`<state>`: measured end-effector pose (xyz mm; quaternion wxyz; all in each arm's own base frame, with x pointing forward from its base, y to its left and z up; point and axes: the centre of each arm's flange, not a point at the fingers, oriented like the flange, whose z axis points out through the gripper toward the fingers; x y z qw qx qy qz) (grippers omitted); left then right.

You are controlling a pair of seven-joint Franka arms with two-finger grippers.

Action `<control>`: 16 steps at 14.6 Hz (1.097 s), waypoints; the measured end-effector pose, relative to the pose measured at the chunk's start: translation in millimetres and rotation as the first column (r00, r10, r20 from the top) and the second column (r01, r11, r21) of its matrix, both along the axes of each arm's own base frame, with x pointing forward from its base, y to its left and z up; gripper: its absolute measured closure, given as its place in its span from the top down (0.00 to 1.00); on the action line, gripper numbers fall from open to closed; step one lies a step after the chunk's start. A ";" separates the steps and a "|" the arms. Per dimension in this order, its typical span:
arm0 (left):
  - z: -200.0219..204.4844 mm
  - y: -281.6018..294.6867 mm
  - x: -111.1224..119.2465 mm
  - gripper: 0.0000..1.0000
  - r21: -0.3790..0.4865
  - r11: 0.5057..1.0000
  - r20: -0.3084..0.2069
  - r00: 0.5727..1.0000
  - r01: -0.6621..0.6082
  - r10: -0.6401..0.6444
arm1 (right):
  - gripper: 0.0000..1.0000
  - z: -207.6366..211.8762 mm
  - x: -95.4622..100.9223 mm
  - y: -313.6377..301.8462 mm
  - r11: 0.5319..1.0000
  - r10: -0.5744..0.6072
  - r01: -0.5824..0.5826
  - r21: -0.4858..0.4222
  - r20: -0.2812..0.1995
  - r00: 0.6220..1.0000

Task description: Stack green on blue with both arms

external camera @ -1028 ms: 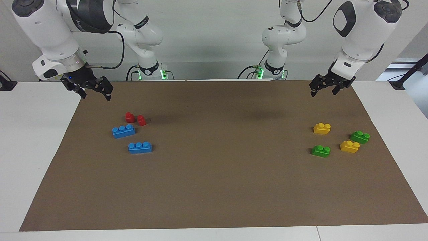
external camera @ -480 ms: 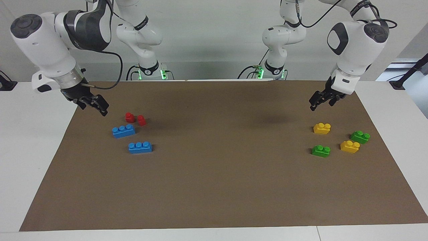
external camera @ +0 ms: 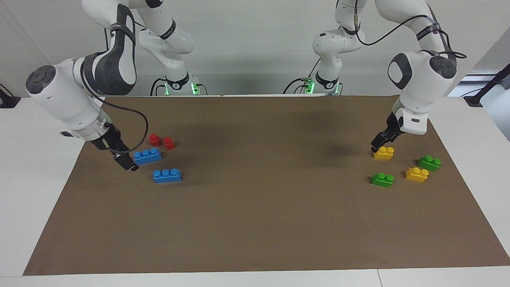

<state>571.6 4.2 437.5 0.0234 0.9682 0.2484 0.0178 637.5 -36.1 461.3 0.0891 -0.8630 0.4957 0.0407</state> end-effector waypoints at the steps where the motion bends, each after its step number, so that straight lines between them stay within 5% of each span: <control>1: -8.9 3.9 4.0 1.00 -0.004 0.999 0.001 0.999 -0.037 0.037 | 1.00 -7.1 3.9 3.9 0.999 -0.047 0.047 0.026 -0.002 0.999; 4: -29.2 12.5 16.0 1.00 -0.022 0.978 0.026 0.978 -0.208 0.208 | 1.00 -23.0 8.1 3.8 0.990 -0.116 0.117 0.076 -0.024 0.993; 7: -42.1 15.6 30.1 1.00 -0.067 0.911 0.081 0.908 -0.406 0.411 | 1.00 -46.2 9.2 0.2 0.972 -0.186 0.194 0.135 -0.068 0.980; 16: -88.5 30.1 61.4 1.00 -0.087 0.837 0.065 0.836 -0.540 0.545 | 1.00 -95.6 -4.1 -14.6 0.933 -0.275 0.309 0.185 -0.189 0.943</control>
